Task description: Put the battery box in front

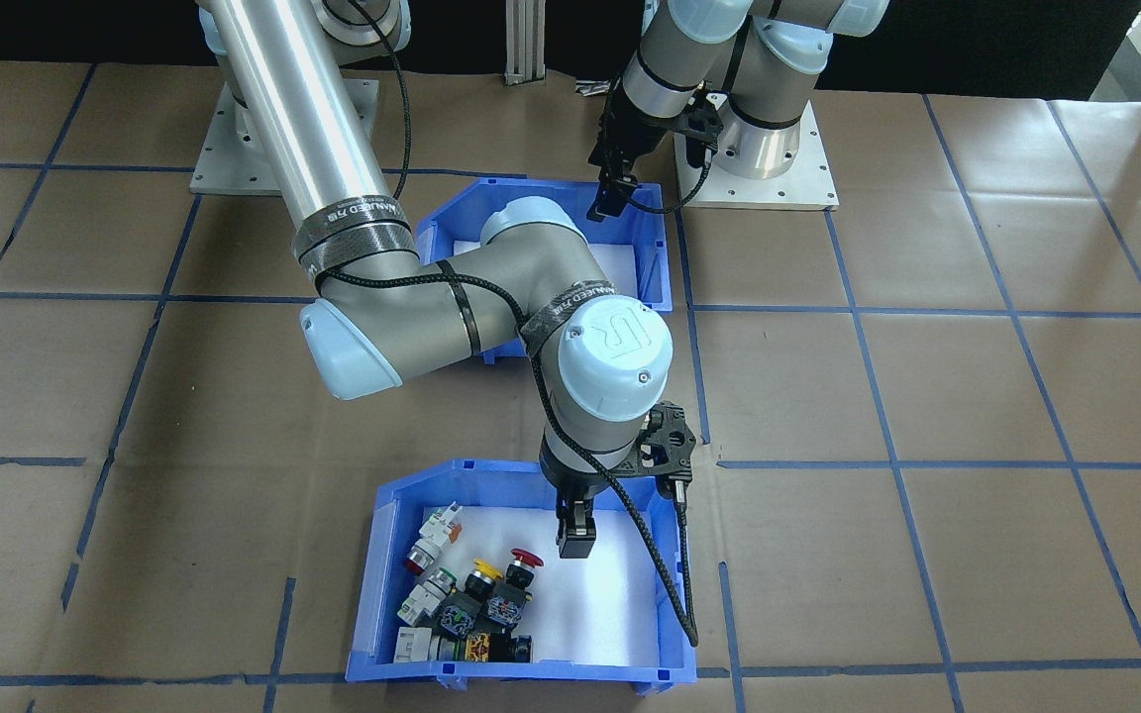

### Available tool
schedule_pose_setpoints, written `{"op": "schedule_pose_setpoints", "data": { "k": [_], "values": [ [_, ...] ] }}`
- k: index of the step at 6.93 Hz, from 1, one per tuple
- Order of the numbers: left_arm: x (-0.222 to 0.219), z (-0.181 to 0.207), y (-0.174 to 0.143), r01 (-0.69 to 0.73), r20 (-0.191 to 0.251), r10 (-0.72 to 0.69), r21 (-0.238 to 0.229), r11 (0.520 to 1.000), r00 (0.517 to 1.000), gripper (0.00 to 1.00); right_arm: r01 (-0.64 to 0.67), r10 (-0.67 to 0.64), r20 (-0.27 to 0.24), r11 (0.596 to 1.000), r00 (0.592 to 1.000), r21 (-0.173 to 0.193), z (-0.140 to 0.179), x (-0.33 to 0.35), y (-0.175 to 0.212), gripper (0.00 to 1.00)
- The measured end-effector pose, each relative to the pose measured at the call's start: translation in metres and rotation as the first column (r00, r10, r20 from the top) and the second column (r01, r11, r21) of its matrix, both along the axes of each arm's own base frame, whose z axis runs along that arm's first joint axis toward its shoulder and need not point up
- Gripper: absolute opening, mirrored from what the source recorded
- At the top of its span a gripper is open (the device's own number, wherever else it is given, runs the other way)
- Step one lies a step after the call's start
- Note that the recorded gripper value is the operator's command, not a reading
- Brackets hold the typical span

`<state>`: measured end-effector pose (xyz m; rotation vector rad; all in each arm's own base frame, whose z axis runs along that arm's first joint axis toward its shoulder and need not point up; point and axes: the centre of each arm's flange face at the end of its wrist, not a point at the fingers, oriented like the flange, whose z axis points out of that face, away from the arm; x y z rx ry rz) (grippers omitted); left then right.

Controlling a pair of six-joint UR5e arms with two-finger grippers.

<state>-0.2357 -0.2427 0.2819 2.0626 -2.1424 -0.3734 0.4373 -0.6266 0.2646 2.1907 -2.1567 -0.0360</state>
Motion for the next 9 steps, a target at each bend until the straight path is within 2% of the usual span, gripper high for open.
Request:
{"op": "schedule_pose_setpoints", "data": {
  "k": [2, 3, 5, 6, 7, 9],
  "values": [
    [-0.013, -0.015, -0.006, -0.011, 0.008, 0.011, 0.011, 1.000, 1.000, 0.99, 0.002, -0.002, 0.003, 1.000, 1.000, -0.013, 0.014, -0.001, 0.003, 0.03],
    [-0.017, -0.022, -0.009, -0.017, 0.013, 0.017, 0.019, 1.000, 1.000, 0.90, 0.000, 0.000, 0.001, 1.000, 1.000, -0.014, 0.014, -0.001, 0.003, 0.00],
    [-0.029, -0.034, -0.011, -0.028, 0.018, 0.027, 0.026, 0.999, 0.999, 0.38, -0.003, 0.003, -0.002, 0.999, 1.000, -0.032, 0.024, -0.005, 0.001, 0.00],
    [-0.032, -0.036, -0.009, -0.025, 0.017, 0.025, 0.024, 0.999, 1.000, 0.17, -0.003, 0.003, -0.013, 0.998, 1.000, -0.058, 0.040, -0.013, -0.001, 0.00],
    [-0.033, -0.036, -0.008, -0.022, 0.014, 0.022, 0.019, 1.000, 1.000, 0.01, 0.000, -0.002, -0.025, 0.997, 1.000, -0.082, 0.063, -0.031, -0.004, 0.00],
    [-0.034, -0.031, -0.008, -0.014, 0.002, 0.014, -0.008, 1.000, 1.000, 0.00, 0.032, -0.037, -0.052, 0.996, 0.998, -0.086, 0.100, -0.094, -0.020, 0.00]
  ]
}}
